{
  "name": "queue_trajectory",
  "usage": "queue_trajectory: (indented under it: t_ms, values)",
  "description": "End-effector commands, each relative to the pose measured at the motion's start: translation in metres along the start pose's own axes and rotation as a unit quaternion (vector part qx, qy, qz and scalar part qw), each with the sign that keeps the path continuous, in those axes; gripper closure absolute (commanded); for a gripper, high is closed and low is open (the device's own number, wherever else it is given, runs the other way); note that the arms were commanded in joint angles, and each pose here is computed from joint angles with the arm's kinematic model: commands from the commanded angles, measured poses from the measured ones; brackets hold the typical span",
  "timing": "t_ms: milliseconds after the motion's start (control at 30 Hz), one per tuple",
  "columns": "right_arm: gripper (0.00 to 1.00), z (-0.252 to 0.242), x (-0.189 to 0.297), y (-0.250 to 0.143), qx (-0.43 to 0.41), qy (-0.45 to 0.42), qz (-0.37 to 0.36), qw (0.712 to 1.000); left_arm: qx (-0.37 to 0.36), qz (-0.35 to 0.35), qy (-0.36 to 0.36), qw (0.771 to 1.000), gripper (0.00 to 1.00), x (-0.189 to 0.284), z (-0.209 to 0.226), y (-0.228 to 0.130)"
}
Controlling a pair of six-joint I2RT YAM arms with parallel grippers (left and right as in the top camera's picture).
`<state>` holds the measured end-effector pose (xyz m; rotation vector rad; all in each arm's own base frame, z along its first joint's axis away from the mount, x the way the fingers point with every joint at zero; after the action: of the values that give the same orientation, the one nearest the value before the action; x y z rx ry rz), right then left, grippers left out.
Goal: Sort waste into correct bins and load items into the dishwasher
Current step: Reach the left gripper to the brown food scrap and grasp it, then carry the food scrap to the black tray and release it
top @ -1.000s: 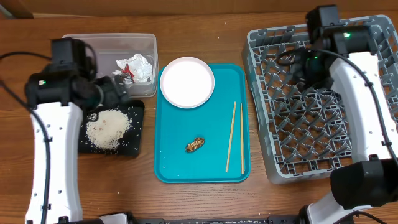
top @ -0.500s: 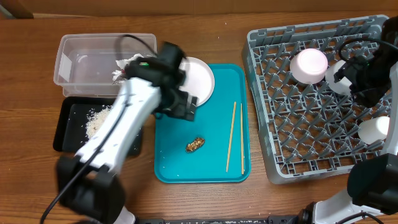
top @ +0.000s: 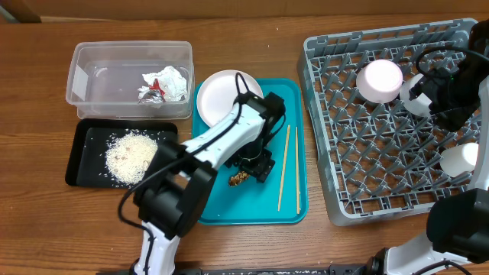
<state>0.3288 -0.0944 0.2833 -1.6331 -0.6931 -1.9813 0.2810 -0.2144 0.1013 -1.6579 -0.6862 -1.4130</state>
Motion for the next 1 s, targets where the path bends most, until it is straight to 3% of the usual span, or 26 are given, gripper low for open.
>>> queue_trajectory:
  t_ms: [0,100,267,400,733,967]
  values:
    - [0.25,0.0019,0.0101,-0.0033,0.005,0.012,-0.013,1.0,-0.004,0.004,0.015,1.0,0.21,-0.0034,0.004,0.004]
    - [0.25,0.0017,0.0101,-0.0037,0.005,0.012,-0.011,1.0,-0.002,0.002,0.017,1.0,0.41,-0.0034,0.0056,0.0047]
    - [0.25,0.0014,0.0101,-0.004,0.004,0.011,-0.01,1.0,-0.001,0.0,0.017,1.0,0.6,-0.0035,0.0051,0.0054]
    - [0.25,0.0014,0.0101,-0.004,0.004,0.011,-0.01,1.0,-0.001,0.0,0.017,1.0,0.67,-0.0035,0.005,0.0053]
    - [0.25,0.0014,0.0101,-0.0041,0.004,0.011,-0.01,1.0,-0.001,0.0,0.017,1.0,0.96,-0.0035,0.0051,0.0053]
    - [0.25,0.0012,0.01,-0.0043,0.005,0.01,-0.01,1.0,0.058,-0.015,0.038,0.997,0.96,0.0065,0.0128,0.0027]
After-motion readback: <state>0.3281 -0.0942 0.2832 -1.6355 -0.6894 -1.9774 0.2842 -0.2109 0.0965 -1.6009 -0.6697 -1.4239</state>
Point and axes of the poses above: each gripper's point midway between its finger pads, its own x axis back along the fingers, its own z axis along the line the jaws close on, y = z × x, the point moved 8 cm from there along x, back along the fingers, and after that the axes turned 3 degrees about -x, right-handed, at the moved point
